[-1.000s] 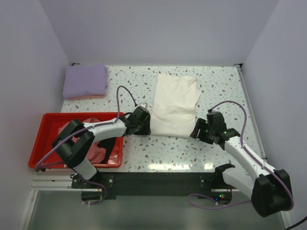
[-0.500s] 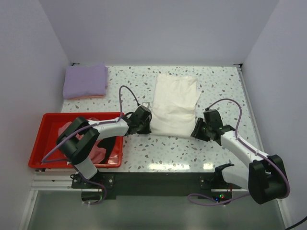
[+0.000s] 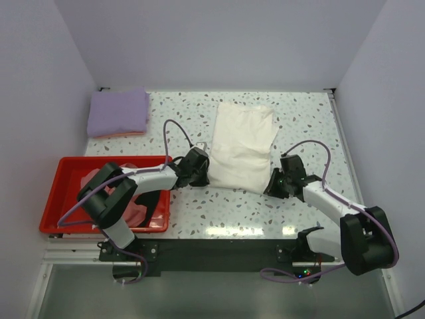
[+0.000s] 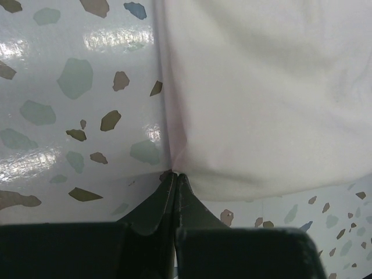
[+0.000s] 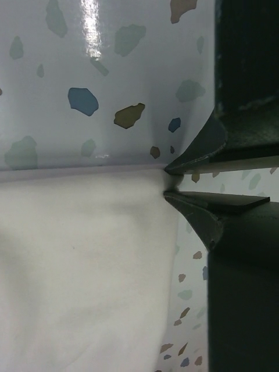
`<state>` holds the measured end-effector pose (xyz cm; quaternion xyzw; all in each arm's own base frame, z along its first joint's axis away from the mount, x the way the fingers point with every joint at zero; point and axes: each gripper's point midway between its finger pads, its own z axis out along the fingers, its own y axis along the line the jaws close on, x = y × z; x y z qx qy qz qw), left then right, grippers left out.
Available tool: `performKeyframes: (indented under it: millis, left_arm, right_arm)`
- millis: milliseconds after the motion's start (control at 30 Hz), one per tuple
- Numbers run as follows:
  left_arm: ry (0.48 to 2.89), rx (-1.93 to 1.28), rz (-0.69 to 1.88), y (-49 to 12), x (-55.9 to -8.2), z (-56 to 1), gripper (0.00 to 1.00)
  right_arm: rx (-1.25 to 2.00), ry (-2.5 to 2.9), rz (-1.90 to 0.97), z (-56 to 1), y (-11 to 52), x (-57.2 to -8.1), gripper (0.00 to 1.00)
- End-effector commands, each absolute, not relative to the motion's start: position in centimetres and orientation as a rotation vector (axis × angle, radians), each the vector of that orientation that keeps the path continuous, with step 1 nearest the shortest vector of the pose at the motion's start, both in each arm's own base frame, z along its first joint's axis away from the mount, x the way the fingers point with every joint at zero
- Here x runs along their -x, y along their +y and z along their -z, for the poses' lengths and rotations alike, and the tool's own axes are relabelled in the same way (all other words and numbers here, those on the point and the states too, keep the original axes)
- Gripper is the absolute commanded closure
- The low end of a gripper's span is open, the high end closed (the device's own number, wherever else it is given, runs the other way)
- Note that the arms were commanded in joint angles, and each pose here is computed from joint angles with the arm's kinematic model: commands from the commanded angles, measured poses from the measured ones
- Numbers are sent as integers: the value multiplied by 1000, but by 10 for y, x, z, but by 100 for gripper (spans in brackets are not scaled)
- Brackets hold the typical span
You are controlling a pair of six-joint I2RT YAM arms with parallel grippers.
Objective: Fold and stack the t-shirts
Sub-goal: Fold the tshirt
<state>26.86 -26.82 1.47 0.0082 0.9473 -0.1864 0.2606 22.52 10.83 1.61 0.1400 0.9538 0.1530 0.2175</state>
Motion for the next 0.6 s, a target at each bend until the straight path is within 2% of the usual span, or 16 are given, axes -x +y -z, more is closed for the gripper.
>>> performKeyframes:
  millis: [0, 200, 433, 567]
  left_arm:
    - [2630, -26, 500, -261, -249, 1, 100]
    - [2695, -4, 452, -239, -217, 14, 100]
    - [2668, 39, 551, -229, -182, -8, 100]
    - [2692, 21, 556, -231, -158, -29, 100]
  right_arm:
    - [-391, 2696, -489, -4, 115, -206, 80]
    - [-399, 2773, -530, 1, 115, -173, 99]
    - [-367, 2825, -613, -18, 119, -137, 100]
    - [-289, 2950, -813, -43, 136, -99, 100]
